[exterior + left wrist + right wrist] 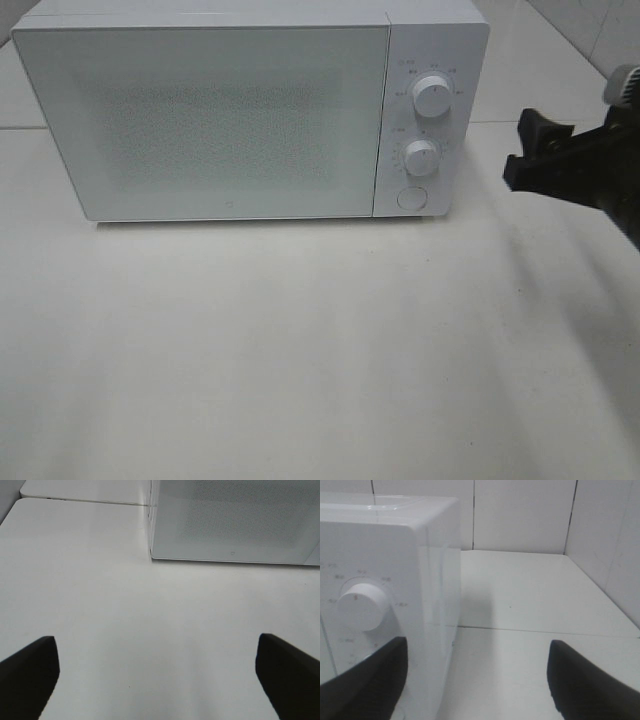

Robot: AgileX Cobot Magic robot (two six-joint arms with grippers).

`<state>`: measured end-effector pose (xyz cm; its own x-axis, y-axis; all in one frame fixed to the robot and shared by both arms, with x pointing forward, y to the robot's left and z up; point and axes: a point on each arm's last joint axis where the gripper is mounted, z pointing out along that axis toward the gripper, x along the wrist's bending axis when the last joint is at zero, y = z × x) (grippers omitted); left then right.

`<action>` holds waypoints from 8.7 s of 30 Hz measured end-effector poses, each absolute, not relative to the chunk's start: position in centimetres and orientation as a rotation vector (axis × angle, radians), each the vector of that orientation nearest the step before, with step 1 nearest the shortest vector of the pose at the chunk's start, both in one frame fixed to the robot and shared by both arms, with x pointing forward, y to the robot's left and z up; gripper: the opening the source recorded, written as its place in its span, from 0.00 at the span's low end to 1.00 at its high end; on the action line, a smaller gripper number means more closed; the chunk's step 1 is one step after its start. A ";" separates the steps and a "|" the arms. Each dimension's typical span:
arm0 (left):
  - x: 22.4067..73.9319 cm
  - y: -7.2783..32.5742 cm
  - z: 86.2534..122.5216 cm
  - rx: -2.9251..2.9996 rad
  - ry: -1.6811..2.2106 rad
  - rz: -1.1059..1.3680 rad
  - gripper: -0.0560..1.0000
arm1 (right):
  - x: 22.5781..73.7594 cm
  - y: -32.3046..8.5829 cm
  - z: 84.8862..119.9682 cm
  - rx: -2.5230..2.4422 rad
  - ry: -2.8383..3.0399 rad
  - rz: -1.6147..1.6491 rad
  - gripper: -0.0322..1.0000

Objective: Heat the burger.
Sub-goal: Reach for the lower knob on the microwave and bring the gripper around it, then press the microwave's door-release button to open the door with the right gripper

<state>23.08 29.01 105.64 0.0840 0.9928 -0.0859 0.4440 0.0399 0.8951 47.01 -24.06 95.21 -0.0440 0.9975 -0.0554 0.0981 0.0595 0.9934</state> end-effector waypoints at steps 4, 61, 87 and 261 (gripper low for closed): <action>23.1 29.0 105.6 1.529 1.483 0.832 0.99 | 46.7 -22.3 94.1 1.208 1.408 1.147 0.75; 23.1 29.0 105.6 1.529 1.483 0.832 0.99 | 54.3 -14.1 88.9 1.307 1.357 1.023 0.77; 23.1 29.0 105.6 1.529 1.483 0.832 0.99 | 56.1 -14.2 87.9 1.309 1.386 1.016 0.68; 23.1 29.0 105.6 1.529 1.483 0.832 0.99 | 26.2 -28.9 107.0 1.459 2.014 0.981 0.76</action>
<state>23.08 29.01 105.64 0.0840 0.9928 -0.0859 0.4440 0.0399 0.8951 26.23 -28.94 107.03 -0.3289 0.9435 0.0393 0.6127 0.1816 0.7691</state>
